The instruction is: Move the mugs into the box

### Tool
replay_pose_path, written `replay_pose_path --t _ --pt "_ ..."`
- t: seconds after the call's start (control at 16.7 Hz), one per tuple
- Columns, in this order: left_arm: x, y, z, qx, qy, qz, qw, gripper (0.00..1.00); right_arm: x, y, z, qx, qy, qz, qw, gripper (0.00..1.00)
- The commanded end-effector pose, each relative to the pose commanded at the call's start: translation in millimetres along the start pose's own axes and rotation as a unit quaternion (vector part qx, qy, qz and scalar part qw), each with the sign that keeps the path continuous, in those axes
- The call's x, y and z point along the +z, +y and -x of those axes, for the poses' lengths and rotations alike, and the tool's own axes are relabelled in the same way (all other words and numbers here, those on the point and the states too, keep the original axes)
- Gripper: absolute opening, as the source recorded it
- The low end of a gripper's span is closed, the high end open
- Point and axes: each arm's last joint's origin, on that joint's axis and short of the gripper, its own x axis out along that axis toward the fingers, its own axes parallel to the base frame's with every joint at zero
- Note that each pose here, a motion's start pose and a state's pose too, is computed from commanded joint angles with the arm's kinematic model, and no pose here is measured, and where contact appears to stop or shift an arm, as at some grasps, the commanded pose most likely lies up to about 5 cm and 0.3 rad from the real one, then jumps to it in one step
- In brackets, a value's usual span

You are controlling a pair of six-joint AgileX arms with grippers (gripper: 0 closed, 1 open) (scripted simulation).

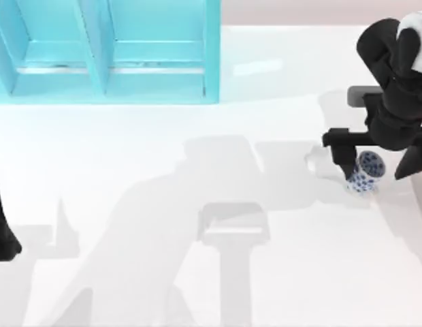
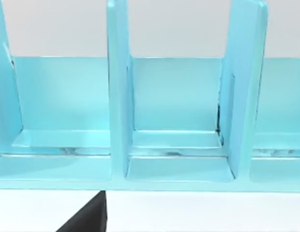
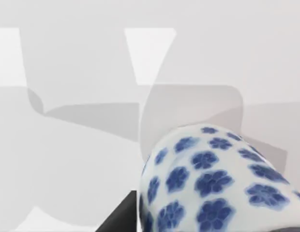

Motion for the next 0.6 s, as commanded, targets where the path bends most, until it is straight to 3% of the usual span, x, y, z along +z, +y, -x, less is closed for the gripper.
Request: replay_pose_path --t 0.48,0.6 --pt "0.0 0.0 0.0 0.0 0.0 0.0 1.0 1.0 0.0 0.0 0.0 0.0 0.0 0.0 1.0 0.02" --pt "0.0 0.0 0.0 0.0 0.0 0.0 1.0 1.0 0.0 0.0 0.0 0.0 0.0 0.0 1.0 0.0"
